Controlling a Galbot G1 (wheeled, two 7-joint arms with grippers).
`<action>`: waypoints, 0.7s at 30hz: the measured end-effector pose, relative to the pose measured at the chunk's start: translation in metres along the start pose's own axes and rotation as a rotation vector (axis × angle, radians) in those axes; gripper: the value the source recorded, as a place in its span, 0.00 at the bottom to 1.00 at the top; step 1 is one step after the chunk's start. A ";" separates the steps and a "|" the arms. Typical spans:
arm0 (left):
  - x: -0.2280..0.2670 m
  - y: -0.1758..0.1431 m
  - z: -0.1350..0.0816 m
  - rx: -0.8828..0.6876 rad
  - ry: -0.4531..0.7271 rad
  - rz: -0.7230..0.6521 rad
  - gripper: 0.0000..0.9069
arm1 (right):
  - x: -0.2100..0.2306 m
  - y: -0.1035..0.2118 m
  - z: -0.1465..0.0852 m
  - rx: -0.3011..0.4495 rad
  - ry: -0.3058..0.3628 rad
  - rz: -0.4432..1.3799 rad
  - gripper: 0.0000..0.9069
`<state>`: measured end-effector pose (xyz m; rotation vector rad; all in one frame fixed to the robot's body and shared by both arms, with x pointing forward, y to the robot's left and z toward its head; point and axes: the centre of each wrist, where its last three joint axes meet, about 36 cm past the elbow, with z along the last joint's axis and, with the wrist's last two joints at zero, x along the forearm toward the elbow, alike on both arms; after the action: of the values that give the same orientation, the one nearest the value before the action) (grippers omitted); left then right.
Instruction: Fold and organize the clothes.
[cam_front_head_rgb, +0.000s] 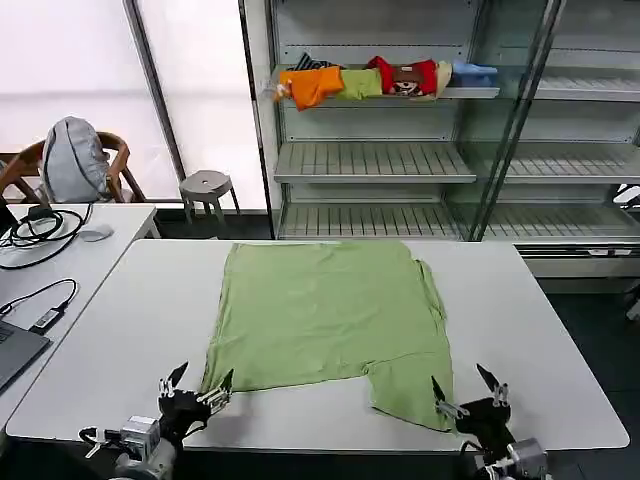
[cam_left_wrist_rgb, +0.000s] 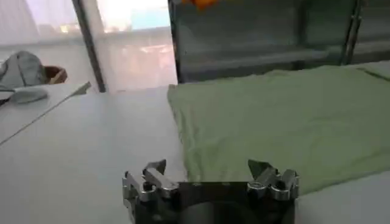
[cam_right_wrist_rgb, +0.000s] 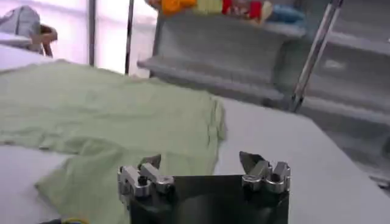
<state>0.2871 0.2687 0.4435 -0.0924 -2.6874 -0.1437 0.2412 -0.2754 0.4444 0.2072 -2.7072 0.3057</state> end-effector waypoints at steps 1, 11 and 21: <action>0.001 0.000 -0.001 0.004 0.004 -0.003 1.00 | 0.001 0.000 0.001 -0.002 0.008 -0.003 1.00; 0.004 -0.001 -0.003 0.026 0.049 -0.006 1.00 | 0.008 0.003 0.009 -0.012 0.056 -0.017 1.00; -0.001 0.000 0.002 0.043 0.088 -0.016 1.00 | 0.008 0.008 0.011 -0.024 0.073 -0.026 1.00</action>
<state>0.2870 0.2694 0.4417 -0.0507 -2.6019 -0.0927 0.2284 -0.2716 0.4363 0.2206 -2.6329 0.2682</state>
